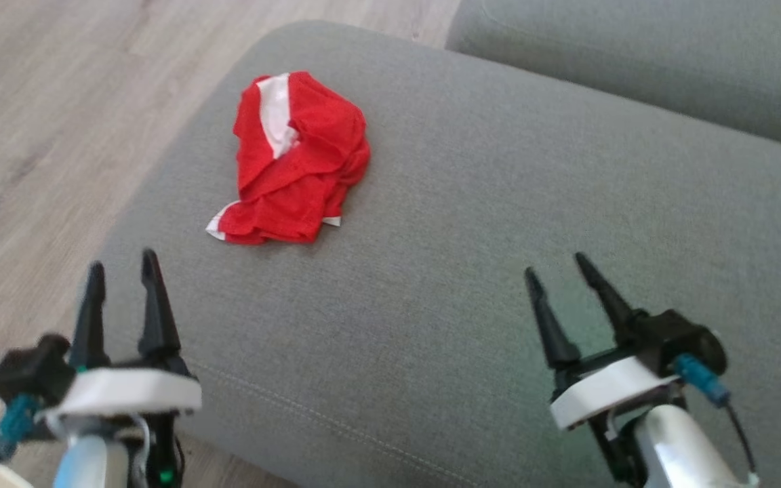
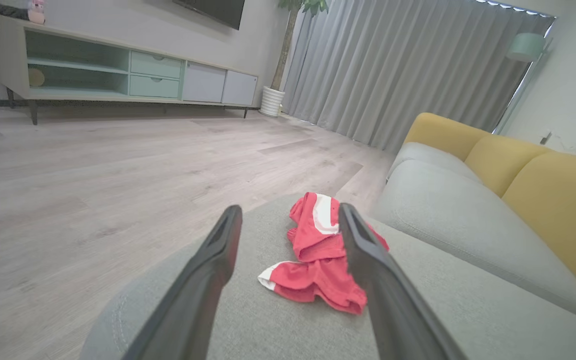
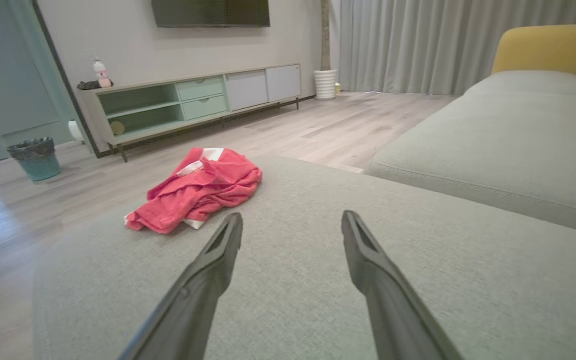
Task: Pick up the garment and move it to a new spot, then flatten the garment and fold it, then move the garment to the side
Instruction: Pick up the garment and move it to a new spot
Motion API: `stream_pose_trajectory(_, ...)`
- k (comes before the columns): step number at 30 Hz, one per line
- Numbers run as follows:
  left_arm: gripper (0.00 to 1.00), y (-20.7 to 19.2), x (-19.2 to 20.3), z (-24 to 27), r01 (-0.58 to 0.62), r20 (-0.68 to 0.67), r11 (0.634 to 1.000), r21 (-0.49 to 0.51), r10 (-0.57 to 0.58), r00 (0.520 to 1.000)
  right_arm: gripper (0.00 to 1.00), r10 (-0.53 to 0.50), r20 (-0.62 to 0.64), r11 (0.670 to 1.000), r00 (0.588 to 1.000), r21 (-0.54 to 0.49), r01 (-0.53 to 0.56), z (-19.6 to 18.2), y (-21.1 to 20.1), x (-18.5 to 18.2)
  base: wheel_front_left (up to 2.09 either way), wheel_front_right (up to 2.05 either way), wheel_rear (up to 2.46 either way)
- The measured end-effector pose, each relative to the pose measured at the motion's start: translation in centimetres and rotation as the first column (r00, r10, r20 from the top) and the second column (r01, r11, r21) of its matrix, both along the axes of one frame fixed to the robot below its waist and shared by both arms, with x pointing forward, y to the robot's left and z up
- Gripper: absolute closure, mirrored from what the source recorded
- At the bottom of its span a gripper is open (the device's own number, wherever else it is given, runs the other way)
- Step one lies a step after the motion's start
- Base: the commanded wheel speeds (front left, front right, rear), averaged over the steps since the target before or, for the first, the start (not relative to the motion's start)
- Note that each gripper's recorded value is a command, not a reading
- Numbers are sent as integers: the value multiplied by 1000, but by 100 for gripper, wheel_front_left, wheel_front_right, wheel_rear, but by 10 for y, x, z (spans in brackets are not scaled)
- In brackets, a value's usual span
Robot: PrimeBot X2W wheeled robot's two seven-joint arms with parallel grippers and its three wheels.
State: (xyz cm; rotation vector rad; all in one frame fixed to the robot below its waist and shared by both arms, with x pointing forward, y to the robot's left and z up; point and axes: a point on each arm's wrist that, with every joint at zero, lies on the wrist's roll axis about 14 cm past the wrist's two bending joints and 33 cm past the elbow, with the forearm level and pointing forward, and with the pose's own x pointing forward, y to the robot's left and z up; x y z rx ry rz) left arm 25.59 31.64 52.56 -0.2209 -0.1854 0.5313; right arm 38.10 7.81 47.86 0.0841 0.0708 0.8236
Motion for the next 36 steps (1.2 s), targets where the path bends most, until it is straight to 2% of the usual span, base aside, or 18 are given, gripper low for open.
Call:
stream_pose_trajectory(6,0,5,43,-14,46,-83,998,37,-43,996,0,-136,1,991,991,-5,136,-3,-37,33,0,0,0)
stream_pose_trajectory(10,0,11,75,-43,101,-242,994,47,-87,966,0,-256,5,967,967,1,256,-2,-74,60,0,0,0)
stream_pose_trajectory(17,0,8,150,-60,243,-392,970,26,-214,895,0,-340,16,939,940,-38,341,-7,-105,81,0,0,0)
stream_pose_trajectory(24,0,-4,198,-93,362,-532,932,-14,-313,786,0,-376,15,925,926,-39,377,-13,-120,93,0,0,0)
stream_pose_trajectory(28,0,-7,216,-109,397,-598,918,-10,-324,733,0,-406,-3,912,914,-57,405,-23,-133,94,0,0,0)
stream_pose_trajectory(32,0,0,227,-121,404,-655,914,31,-287,699,0,-429,-18,901,903,-76,426,-32,-144,94,0,0,0)
stream_pose_trajectory(33,100,0,230,-124,405,-662,914,28,-286,692,0,-435,-20,898,900,-79,432,-34,-147,93,0,0,0)
stream_pose_trajectory(36,100,-2,233,-129,410,-672,912,22,-290,682,0,-447,-21,892,894,-82,444,-36,-152,94,0,0,0)
